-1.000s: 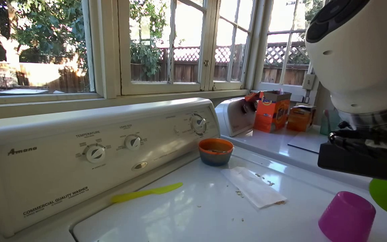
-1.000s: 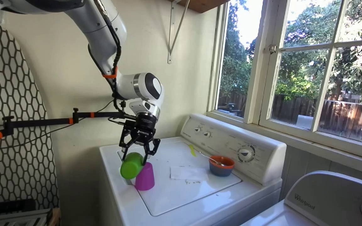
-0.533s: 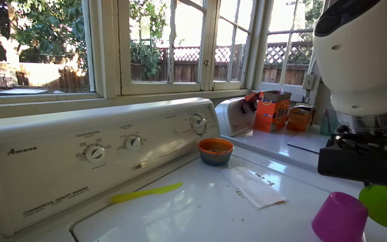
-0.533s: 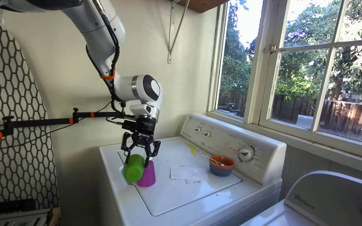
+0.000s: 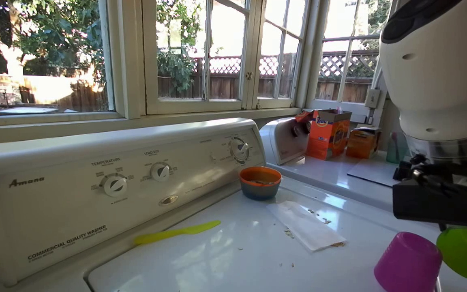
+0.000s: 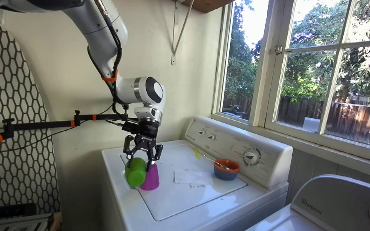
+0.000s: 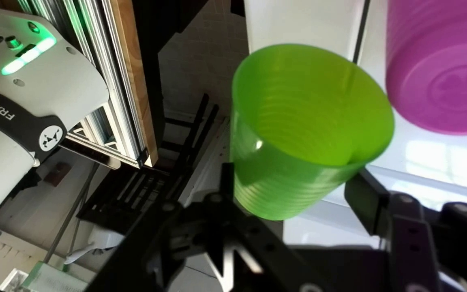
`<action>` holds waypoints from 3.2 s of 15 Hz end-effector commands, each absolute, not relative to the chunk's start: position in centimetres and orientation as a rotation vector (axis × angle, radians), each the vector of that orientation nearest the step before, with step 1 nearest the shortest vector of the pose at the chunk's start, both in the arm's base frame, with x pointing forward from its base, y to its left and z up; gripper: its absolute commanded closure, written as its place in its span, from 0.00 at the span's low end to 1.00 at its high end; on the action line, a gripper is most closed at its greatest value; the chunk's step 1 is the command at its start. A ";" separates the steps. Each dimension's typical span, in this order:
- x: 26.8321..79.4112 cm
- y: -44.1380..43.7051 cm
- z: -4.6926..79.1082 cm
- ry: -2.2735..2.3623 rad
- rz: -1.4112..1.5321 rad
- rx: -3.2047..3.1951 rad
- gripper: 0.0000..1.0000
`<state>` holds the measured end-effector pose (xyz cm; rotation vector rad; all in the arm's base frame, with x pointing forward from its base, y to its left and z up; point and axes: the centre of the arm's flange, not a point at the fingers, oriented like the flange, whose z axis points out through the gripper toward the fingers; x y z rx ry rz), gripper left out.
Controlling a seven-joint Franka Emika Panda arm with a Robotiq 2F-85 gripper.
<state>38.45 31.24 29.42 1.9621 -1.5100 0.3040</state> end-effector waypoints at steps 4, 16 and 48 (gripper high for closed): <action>36.6 30.6 30.1 -1.447 0.189 2.023 0.55; 38.0 33.5 29.3 -1.390 0.190 2.193 0.55; 37.5 32.9 33.2 -1.443 0.506 2.240 0.00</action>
